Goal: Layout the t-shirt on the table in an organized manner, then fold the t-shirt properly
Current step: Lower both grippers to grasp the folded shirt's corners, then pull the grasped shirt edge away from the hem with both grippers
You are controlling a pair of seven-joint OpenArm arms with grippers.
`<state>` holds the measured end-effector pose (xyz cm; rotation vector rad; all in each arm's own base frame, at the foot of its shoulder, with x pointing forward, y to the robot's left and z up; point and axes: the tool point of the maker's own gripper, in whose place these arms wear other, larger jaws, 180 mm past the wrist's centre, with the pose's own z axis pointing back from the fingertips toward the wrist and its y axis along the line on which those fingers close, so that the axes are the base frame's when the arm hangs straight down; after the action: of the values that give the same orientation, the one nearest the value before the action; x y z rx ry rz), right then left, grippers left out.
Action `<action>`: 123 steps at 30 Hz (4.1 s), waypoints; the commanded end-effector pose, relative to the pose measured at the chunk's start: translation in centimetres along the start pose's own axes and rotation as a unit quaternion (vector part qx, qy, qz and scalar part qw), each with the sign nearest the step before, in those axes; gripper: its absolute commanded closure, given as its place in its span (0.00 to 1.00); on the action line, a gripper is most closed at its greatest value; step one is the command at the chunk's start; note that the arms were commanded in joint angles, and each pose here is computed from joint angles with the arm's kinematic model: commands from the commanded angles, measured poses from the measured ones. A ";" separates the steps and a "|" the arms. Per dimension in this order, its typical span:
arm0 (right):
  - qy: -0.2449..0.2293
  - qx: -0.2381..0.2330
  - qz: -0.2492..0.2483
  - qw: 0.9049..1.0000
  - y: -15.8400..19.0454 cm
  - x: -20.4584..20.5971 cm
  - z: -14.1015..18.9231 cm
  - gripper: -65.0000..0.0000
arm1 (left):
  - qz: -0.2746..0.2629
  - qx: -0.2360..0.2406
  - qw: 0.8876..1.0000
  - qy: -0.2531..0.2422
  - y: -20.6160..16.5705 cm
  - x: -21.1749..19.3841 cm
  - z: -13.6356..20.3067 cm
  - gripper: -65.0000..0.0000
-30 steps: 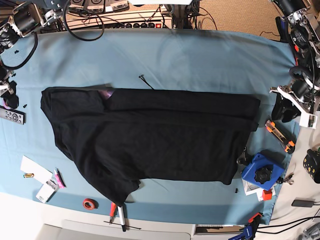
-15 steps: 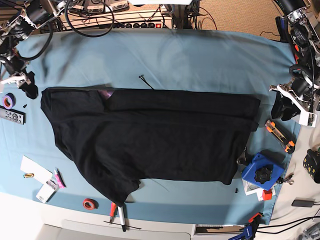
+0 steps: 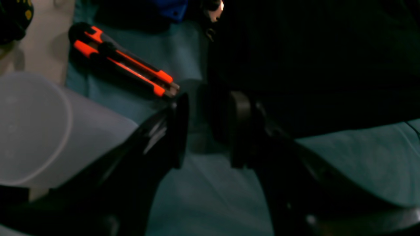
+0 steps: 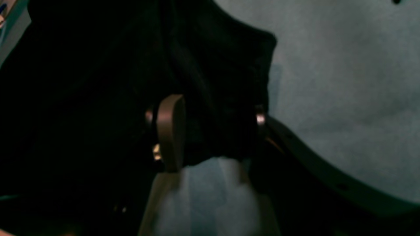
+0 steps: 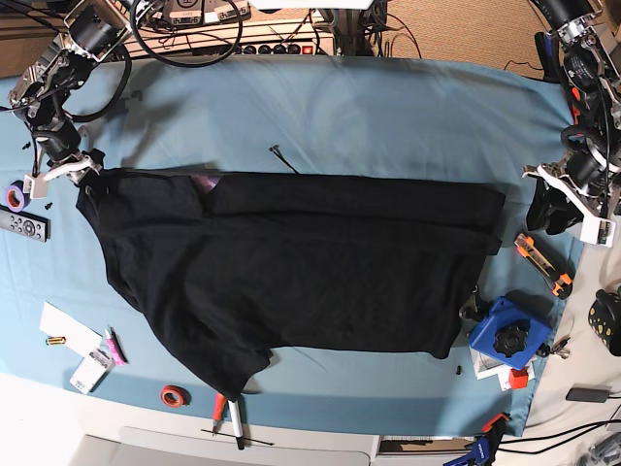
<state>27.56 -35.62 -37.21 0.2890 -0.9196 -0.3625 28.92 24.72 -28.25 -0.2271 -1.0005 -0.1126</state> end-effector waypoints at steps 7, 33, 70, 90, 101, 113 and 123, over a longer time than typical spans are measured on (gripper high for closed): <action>-0.026 -0.005 0.020 0.999 -0.2 2.2 0.4 0.61 | -0.008 -0.006 1.000 -0.027 -0.2 1.6 0.3 0.66; -0.033 0.003 0.023 0.999 0.6 3.7 -0.2 0.72 | -0.013 0.069 0.995 0.066 -2.5 -3.8 -3.5 0.66; -0.016 0.000 0.028 0.999 0.3 3.4 0.0 1.00 | 0.118 0.028 0.976 0.183 -2.1 -10.6 -7.7 0.59; 0.003 0.016 0.026 1.000 -1.1 5.2 3.1 1.00 | 0.103 -0.025 0.975 0.194 -4.3 -9.9 -7.0 1.00; 0.010 -0.006 -0.014 1.000 -3.9 2.8 6.4 1.00 | 0.101 -0.033 0.968 0.229 -4.4 -10.9 -6.2 1.00; 0.038 -0.041 0.063 0.996 -3.3 2.5 9.6 1.00 | 0.044 -0.036 0.969 0.241 -5.3 -12.5 -1.7 1.00; 0.090 -0.028 0.074 0.993 -2.6 -1.1 12.2 1.00 | 0.036 -0.035 0.957 0.287 -5.2 -15.8 0.8 1.00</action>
<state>15.86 -38.03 -33.41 0.2167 -0.7063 -0.2436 19.66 18.92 -40.08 -0.3084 -0.4552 -0.1224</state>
